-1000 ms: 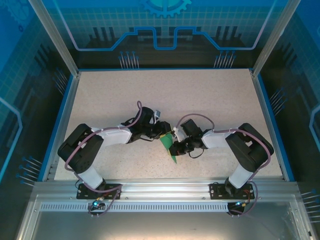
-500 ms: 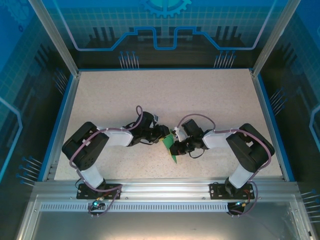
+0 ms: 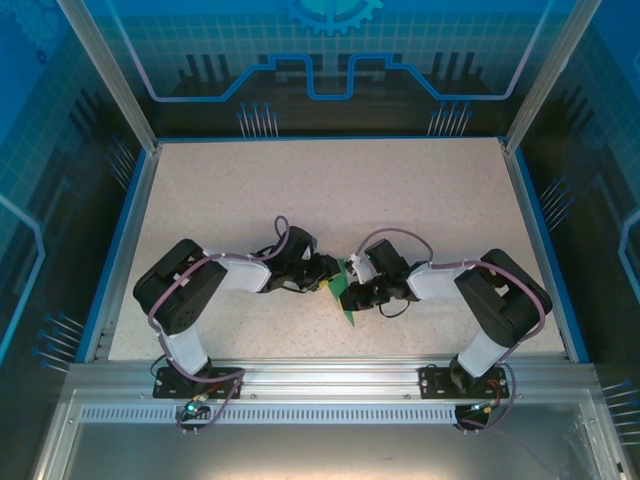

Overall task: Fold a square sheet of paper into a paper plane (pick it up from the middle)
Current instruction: Fold the wing for the fifth time at the center of the table.

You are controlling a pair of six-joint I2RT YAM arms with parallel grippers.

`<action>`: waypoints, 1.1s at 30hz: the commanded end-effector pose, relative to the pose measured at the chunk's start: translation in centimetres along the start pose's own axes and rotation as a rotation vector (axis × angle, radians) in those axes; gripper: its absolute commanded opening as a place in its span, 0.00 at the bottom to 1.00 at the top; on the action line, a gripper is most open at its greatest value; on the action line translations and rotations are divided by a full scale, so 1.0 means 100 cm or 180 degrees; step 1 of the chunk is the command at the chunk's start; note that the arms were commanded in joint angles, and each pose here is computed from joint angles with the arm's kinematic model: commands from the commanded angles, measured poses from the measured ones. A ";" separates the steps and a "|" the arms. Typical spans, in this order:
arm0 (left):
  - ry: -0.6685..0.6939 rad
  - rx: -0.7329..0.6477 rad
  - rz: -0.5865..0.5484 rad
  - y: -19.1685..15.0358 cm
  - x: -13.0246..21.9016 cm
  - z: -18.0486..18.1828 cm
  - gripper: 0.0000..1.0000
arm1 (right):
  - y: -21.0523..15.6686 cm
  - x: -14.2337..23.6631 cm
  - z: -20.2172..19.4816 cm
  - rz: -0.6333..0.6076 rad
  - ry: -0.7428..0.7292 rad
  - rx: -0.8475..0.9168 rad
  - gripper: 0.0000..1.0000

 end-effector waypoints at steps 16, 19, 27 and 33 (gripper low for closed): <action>0.0438 0.0120 -0.0078 0.002 -0.008 0.030 0.37 | -0.038 -0.001 0.002 0.0333 -0.0222 -0.0036 0.14; 0.0451 0.0082 -0.0092 0.002 -0.006 0.027 0.37 | -0.048 -0.001 -0.009 0.0384 -0.0369 -0.0133 0.14; 0.0316 -0.0078 -0.0092 -0.001 0.006 0.011 0.39 | -0.033 0.019 0.006 0.0129 -0.0334 -0.0096 0.17; 0.0223 -0.0271 -0.0191 -0.009 0.034 -0.013 0.53 | -0.016 0.061 -0.008 -0.0345 -0.0902 -0.0225 0.31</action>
Point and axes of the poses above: each hand's point on the last joint's axis, 136 mm out from that joint toward the fingers, its own x axis back along the fingers, its own z axis along the line the jaws close on, y = z × x, the point moved 4 cm from there along x, back along the fingers, and after that the axes turned 13 degrees about x, right-handed, at the moved point
